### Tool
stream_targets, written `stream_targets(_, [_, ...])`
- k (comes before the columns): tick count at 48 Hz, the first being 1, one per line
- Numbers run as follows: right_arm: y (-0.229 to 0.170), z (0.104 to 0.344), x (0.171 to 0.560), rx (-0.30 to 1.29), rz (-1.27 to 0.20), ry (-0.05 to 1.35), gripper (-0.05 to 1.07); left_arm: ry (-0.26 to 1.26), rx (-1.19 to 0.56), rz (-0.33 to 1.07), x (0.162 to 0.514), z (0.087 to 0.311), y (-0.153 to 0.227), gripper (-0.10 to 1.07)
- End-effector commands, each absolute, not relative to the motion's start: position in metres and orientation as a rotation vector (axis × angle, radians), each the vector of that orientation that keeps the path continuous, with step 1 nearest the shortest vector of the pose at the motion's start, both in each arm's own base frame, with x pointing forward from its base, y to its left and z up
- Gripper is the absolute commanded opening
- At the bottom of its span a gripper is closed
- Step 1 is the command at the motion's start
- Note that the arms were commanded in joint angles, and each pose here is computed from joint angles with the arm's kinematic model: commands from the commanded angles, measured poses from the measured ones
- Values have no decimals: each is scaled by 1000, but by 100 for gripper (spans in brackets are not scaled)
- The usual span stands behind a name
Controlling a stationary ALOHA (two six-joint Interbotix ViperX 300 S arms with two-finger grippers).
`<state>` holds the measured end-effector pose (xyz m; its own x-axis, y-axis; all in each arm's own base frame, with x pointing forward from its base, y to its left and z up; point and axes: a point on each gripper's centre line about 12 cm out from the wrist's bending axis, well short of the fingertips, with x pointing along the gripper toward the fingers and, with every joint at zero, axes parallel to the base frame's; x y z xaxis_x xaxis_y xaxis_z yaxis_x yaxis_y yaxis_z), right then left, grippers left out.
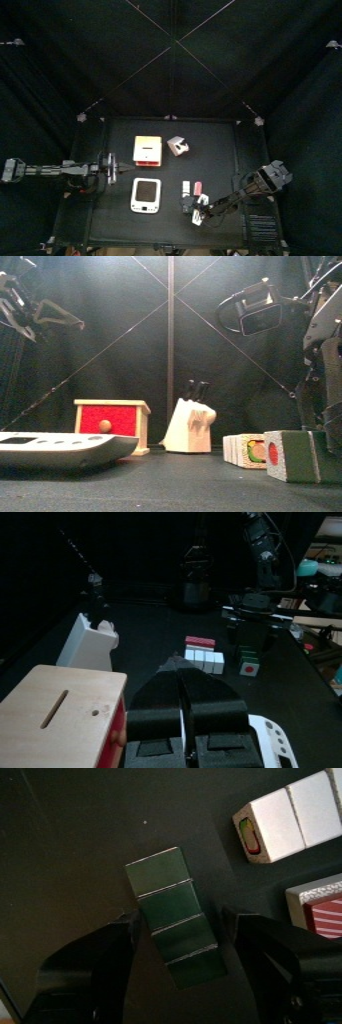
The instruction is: Grab green sushi roll
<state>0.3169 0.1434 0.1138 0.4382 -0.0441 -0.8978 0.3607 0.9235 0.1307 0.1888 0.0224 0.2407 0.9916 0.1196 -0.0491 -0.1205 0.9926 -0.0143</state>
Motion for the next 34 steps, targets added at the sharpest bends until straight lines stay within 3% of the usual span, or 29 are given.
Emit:
stream_targets(1, [147,123,323,341,-234,1063,95,36,-18,124,191,245,23,-1])
stream_targets(23, [145,117,323,329,-243,1075,94,36,-15,123,191,245,23,-1])
stream_targets(34, [145,116,323,330,-247,1079,79,36,-15,123,191,246,23,-1])
